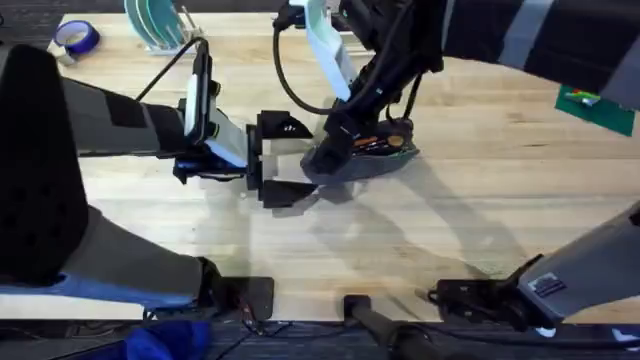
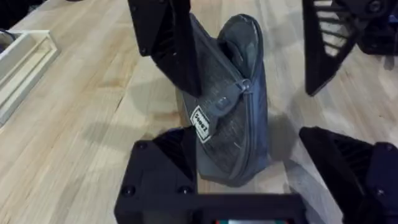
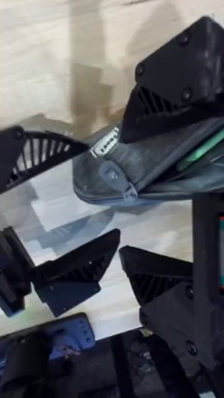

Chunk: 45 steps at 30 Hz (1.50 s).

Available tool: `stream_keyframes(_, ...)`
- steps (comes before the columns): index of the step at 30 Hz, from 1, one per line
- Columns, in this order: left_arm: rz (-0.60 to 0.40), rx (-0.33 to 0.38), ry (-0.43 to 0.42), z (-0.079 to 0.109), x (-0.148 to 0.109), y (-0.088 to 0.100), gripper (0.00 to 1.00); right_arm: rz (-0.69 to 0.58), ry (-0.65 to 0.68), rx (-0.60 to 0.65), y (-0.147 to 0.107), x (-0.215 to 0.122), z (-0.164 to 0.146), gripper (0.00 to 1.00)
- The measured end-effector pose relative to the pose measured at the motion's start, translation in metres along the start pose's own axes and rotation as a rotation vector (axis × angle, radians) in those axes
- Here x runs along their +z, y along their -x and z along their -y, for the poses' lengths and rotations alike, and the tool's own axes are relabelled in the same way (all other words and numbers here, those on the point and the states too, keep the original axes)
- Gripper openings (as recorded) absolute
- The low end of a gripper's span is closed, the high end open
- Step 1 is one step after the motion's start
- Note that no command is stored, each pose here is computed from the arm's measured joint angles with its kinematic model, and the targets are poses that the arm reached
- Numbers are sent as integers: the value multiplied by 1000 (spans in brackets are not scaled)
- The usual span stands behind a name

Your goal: Unzip the bag, pick up the pens from the table one at a time and place them inside, then zip the bag closed.

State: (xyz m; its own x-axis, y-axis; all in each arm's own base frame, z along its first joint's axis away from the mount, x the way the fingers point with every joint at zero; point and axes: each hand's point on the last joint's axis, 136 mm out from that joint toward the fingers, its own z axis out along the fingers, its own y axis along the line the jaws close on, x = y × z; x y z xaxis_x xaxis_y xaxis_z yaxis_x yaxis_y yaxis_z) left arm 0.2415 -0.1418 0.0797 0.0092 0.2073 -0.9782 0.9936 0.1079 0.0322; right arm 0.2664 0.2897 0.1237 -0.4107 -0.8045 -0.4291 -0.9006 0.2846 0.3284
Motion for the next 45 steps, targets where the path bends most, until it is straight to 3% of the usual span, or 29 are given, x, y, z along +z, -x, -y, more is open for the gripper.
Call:
stream_keyframes(11, 0, 0, 0, 0, 0, 0, 995, 35, 82, 8, 7, 10, -6, 997)
stream_keyframes(22, 0, 0, 0, 0, 0, 0, 995, -5, 118, 45, -4, 10, -15, 996)
stream_keyframes(37, 0, 0, 0, 0, 0, 0, 995, 60, 221, 69, 5, 3, -28, 996)
stream_keyframes(45, 0, 0, 0, 0, 0, 0, 995, 83, 304, 158, -1, -11, -31, 997)
